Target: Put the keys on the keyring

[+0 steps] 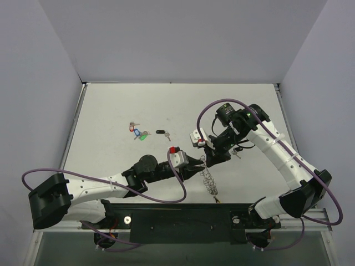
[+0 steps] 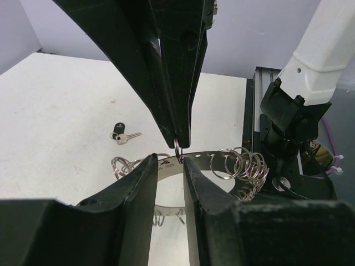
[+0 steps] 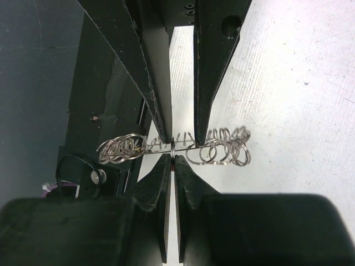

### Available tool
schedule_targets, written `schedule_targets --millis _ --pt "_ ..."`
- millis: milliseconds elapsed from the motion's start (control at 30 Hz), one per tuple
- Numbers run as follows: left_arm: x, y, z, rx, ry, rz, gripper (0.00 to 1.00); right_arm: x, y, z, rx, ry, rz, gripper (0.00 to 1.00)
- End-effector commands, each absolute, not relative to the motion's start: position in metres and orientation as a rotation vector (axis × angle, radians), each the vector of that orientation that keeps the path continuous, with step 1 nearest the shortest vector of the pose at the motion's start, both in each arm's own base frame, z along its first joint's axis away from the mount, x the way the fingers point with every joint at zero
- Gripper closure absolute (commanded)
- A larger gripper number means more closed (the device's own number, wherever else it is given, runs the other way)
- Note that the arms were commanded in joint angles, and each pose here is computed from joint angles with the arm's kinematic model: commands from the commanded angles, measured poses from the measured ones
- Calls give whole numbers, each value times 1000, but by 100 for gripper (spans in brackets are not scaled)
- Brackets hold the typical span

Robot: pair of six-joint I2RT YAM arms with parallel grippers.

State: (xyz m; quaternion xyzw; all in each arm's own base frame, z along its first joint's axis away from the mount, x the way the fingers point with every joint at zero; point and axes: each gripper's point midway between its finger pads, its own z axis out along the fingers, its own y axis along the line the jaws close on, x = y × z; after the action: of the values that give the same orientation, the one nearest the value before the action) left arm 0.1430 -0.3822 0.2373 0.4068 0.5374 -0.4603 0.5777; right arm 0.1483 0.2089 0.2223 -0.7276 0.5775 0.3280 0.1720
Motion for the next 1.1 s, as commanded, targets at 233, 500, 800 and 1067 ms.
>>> schedule_targets --millis 233,500,800,1067 --pt "142 -389 279 900 1155 -1117 72 131 211 230 -2053 1612 1027 100" --pt "143 -392 273 912 1182 -1111 93 129 212 231 -2054 1607 1037 100" --pt "150 -383 269 856 1206 -1078 100 124 213 235 -2031 1600 1066 86" --pt "136 -353 272 885 1042 -1025 100 128 196 240 -1996 1576 995 53"
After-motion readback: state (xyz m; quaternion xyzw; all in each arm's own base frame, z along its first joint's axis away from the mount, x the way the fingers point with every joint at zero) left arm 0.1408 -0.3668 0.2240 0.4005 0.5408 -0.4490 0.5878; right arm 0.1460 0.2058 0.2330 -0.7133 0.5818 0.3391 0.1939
